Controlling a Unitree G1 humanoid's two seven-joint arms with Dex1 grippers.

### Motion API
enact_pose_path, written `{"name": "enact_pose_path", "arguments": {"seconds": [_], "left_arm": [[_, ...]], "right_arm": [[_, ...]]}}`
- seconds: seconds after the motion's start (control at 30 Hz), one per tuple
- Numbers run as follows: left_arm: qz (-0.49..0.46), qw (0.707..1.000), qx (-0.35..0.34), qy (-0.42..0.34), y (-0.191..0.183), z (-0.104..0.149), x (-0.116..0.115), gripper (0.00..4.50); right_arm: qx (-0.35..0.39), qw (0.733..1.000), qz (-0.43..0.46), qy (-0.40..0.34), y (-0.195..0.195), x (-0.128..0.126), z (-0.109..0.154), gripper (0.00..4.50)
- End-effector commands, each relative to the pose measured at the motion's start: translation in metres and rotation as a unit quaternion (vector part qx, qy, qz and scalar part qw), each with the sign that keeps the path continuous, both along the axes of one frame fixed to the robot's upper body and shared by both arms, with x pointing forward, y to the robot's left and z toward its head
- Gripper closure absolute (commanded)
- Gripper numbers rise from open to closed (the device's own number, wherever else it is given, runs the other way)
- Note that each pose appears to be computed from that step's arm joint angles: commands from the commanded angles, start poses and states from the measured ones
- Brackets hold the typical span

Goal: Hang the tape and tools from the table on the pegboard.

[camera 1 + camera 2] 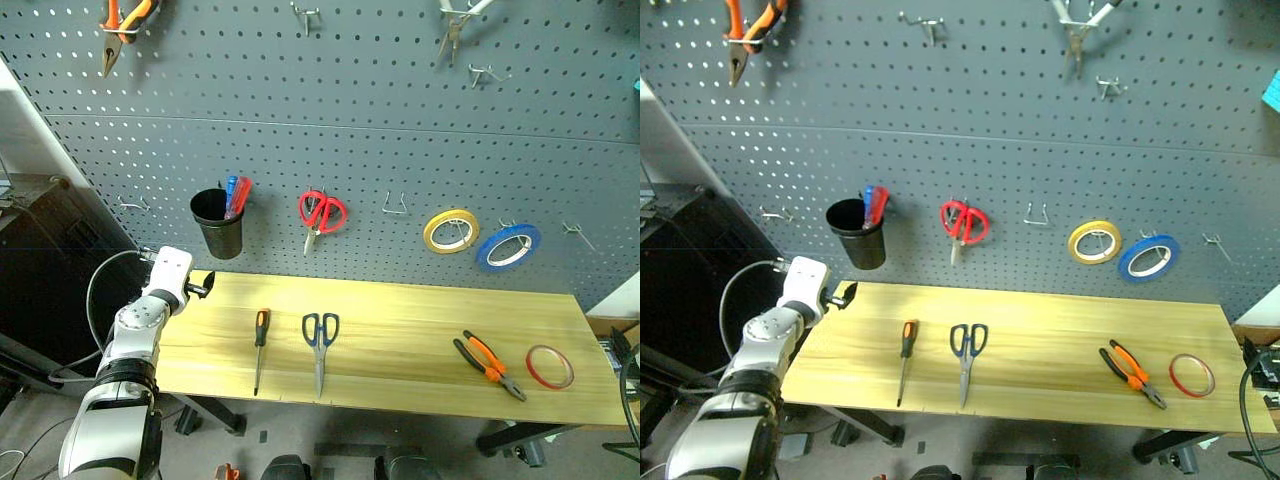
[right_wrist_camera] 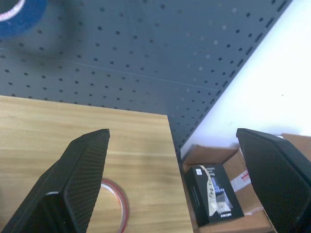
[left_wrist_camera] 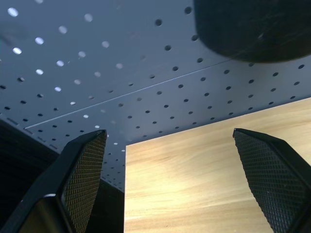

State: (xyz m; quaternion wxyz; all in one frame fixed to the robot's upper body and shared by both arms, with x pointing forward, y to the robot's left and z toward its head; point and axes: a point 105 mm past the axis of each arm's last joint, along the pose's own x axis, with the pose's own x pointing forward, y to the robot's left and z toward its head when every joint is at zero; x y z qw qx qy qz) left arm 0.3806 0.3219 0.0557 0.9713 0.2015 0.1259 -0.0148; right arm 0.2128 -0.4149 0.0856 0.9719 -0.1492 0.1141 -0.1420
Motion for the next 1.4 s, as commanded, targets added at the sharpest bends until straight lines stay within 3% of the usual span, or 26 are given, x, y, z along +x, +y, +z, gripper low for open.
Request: {"name": "enact_pose_path", "arguments": {"seconds": [0.03,1.4], "left_arm": [[-0.004,1.000,0.015,-0.027,0.000,0.016,0.006,0.07],[-0.053,0.997,0.018,-0.055,-0.016,0.024,0.010,0.07]], "right_arm": [[-0.023,0.999,0.007,-0.026,0.000,0.004,0.017,0.00],[-0.003,0.999,0.016,-0.029,0.012,0.002,0.010,0.00]]}}
